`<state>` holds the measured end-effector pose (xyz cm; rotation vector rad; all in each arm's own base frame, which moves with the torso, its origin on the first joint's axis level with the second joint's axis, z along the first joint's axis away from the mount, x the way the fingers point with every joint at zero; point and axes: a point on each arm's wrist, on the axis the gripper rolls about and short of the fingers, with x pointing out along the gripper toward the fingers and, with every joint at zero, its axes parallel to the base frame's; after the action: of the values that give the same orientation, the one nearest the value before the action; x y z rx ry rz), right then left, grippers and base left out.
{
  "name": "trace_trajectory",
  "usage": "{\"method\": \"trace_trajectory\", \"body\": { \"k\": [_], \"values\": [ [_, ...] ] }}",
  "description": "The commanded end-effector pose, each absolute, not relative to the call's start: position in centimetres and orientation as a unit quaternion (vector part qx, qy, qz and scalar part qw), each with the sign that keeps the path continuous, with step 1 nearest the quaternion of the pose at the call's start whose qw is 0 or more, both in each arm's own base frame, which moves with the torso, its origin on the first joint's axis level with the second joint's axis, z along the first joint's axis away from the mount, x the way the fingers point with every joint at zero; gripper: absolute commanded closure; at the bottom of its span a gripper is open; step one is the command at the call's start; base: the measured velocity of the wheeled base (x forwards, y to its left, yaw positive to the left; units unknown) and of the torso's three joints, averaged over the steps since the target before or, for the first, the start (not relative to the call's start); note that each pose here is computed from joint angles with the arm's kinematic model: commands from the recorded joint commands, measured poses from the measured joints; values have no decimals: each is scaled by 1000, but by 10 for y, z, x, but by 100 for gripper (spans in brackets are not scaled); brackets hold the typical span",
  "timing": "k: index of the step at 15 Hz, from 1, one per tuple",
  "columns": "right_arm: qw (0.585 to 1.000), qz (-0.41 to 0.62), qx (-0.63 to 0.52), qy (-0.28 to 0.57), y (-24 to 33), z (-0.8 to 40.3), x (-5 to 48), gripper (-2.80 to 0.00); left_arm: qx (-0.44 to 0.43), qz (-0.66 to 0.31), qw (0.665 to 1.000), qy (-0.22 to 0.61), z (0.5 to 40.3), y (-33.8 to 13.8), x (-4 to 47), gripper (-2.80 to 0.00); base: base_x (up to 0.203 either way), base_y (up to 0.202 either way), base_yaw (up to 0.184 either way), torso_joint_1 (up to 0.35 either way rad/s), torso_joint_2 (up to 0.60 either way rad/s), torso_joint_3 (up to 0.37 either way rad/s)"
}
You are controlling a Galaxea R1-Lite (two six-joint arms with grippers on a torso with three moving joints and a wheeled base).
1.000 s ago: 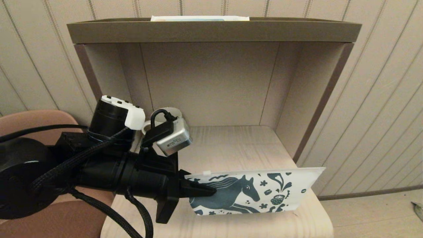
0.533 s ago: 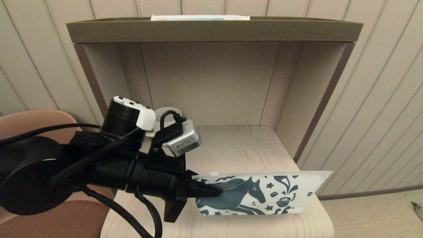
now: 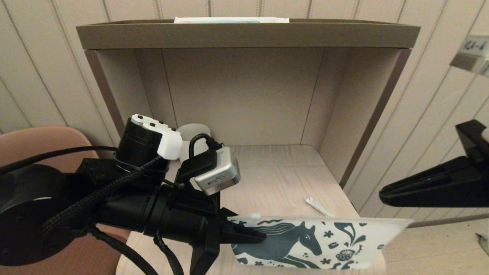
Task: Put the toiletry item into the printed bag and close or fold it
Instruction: Open the storage bag
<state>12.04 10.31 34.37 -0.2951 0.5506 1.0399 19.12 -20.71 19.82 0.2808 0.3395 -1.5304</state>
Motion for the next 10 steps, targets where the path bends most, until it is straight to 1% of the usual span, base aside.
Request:
{"method": "trace_trajectory", "body": {
  "k": [1,2,7,10],
  "values": [
    [810,495,-148,275,115,338,132,0,125,-692,695,151,198,-208,189,0,0,0,0,0,0,0],
    [809,496,-149,277,118,337,135,-280,125,-692,695,151,198,-208,189,0,0,0,0,0,0,0],
    [794,517,-141,287,139,333,158,-280,123,-694,693,154,197,-207,188,0,0,0,0,0,0,0],
    [740,594,-107,297,146,322,164,-280,117,-703,685,151,199,-207,187,0,0,0,0,0,0,0]
  ]
}}
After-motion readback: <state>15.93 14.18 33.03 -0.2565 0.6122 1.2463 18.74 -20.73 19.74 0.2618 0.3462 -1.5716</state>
